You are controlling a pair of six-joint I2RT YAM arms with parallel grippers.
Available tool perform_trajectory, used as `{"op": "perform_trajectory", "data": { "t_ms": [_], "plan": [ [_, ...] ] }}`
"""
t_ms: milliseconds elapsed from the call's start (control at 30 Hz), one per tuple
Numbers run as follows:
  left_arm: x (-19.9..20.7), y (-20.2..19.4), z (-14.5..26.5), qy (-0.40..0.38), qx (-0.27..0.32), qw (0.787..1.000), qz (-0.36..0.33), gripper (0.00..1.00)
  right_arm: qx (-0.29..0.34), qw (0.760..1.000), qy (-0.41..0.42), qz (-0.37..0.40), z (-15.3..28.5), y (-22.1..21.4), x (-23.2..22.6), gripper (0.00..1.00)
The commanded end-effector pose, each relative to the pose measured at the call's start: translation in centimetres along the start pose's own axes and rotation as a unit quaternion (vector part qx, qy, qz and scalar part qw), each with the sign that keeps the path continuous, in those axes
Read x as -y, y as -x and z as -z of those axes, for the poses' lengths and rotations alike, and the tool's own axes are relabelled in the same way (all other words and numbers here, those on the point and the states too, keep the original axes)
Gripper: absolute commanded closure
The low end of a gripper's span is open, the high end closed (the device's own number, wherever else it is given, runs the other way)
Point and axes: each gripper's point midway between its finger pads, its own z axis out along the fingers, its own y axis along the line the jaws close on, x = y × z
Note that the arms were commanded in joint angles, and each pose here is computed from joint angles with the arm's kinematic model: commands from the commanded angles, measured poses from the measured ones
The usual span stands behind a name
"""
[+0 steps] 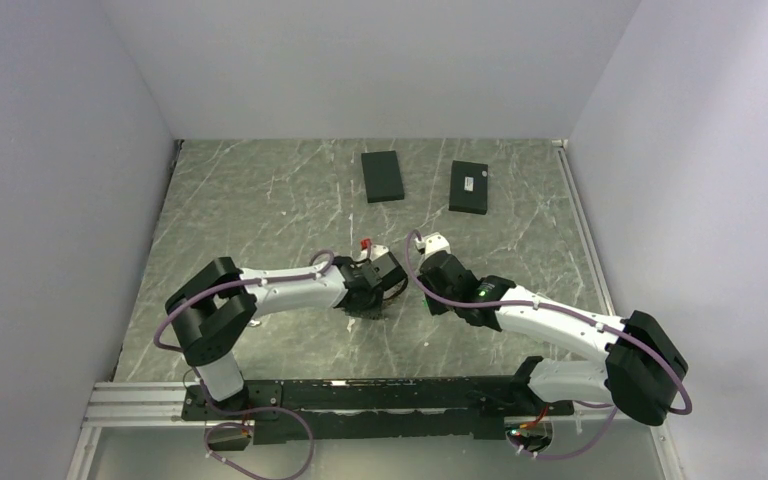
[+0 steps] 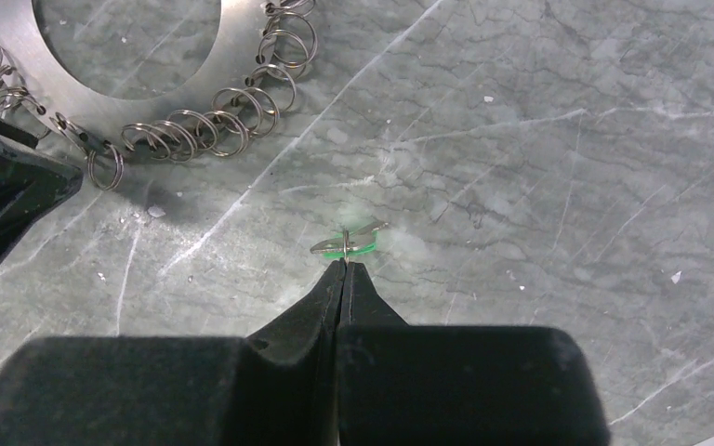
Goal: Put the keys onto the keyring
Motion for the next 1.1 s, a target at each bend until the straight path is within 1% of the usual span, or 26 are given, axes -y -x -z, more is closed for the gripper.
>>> {"op": "perform_trajectory", "data": {
  "t_ms": [0,100,300,433,600,733,933,1067],
  "plan": [
    [1.7,1.6,1.1,-0.012,0.053,0.999,0.003,0.65,0.024,1.000,0.015,-0.014,0.4,1.1,-0.5,1.00],
    [2.5,1.6,0.5,-0.016,0.067,0.998,-0.009,0.65,0.023,0.999,0.018,-0.013,0.4,1.2,-0.6,1.00],
    [1.1,1.4,-0.2,0.045,0.094,0.995,-0.002,0.64,0.024,0.999,0.024,-0.014,0.5,1.1,-0.8,1.00],
    [0.6,1.4,-0.1,0.058,0.108,0.992,0.002,0.63,0.022,0.999,0.027,-0.013,0.5,1.0,-0.9,1.00],
    [1.4,1.7,0.2,0.051,0.121,0.991,-0.008,0.65,0.021,0.999,0.028,-0.012,0.4,1.0,-0.9,1.00],
    [1.1,1.8,0.8,0.060,0.134,0.989,-0.004,0.66,0.021,0.999,0.028,-0.012,0.4,1.0,-0.9,1.00],
    [0.4,1.6,0.4,0.081,0.135,0.987,-0.001,0.70,0.019,0.999,0.030,-0.011,0.4,0.9,-1.0,1.00],
    [0.1,1.6,0.2,0.086,0.141,0.986,0.000,0.71,0.020,0.999,0.033,-0.012,0.5,1.0,-1.1,1.00]
  ]
}}
